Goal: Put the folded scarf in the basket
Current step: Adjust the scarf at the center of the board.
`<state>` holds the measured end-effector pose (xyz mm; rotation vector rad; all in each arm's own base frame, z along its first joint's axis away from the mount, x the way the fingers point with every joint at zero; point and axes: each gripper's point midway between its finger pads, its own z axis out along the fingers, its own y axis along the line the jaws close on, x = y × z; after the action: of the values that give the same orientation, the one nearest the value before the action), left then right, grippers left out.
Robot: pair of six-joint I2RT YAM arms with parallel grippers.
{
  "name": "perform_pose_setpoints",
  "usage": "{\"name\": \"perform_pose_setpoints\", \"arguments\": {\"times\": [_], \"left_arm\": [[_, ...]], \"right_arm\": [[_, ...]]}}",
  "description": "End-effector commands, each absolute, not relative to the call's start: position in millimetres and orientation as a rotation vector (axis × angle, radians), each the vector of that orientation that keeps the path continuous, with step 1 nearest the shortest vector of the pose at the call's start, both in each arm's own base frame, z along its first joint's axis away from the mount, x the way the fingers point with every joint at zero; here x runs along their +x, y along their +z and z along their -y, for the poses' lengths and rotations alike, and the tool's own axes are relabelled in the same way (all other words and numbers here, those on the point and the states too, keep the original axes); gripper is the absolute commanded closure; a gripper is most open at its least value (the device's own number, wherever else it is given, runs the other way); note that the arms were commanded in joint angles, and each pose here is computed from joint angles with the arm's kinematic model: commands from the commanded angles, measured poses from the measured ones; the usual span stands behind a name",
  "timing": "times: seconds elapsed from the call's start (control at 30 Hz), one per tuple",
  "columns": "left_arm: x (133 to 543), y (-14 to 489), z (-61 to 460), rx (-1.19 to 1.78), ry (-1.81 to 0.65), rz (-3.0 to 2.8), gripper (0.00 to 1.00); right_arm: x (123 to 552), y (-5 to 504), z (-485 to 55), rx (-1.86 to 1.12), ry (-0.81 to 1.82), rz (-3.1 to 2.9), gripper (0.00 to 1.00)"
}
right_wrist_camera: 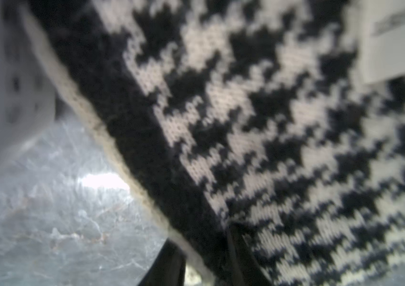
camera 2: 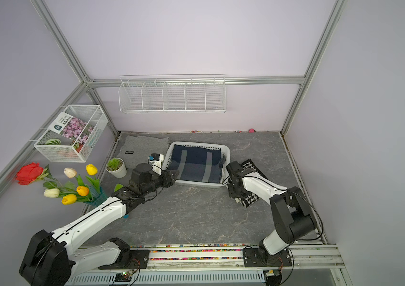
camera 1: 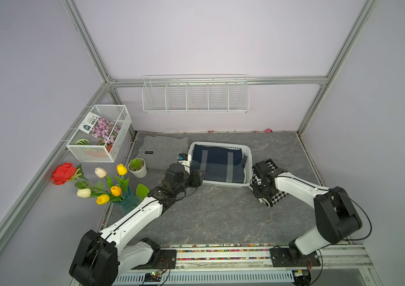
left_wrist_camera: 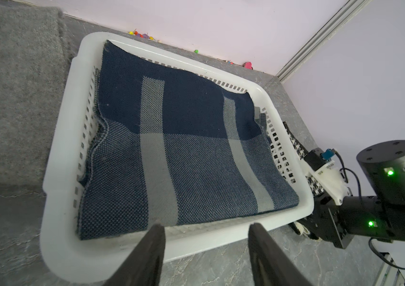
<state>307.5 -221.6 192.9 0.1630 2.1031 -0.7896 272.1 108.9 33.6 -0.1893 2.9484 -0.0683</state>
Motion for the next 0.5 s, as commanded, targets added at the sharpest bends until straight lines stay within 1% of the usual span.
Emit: {"name": "perform_pose_setpoints", "arguments": {"times": [0.0,0.07,0.17,0.3,0.47], "left_arm": [[301.6,196.1,222.6,0.173,-0.808,-2.094,0.42],[301.5,193.6,223.0,0.174,-0.808,-2.102,0.42],[304.1,187.4,221.3,0.168,-0.783,-2.118,0.42],[309.8,180.4,215.3,0.149,-0.714,-2.148,0.41],[316.1,176.8,202.5,0.101,-0.622,-2.151,0.4]], "right_arm": [[241.7,21.9,-111.1,-0.234,-0.145,-3.024,0.69],[234.1,24.5,-115.6,-0.267,-0.194,-2.987,0.69],[221.6,27.1,-128.1,-0.308,-0.167,-2.958,0.68],[205.5,28.9,-127.7,-0.327,-0.166,-2.939,0.68],[185.9,28.6,-131.4,-0.325,-0.068,-2.905,0.66]]}}
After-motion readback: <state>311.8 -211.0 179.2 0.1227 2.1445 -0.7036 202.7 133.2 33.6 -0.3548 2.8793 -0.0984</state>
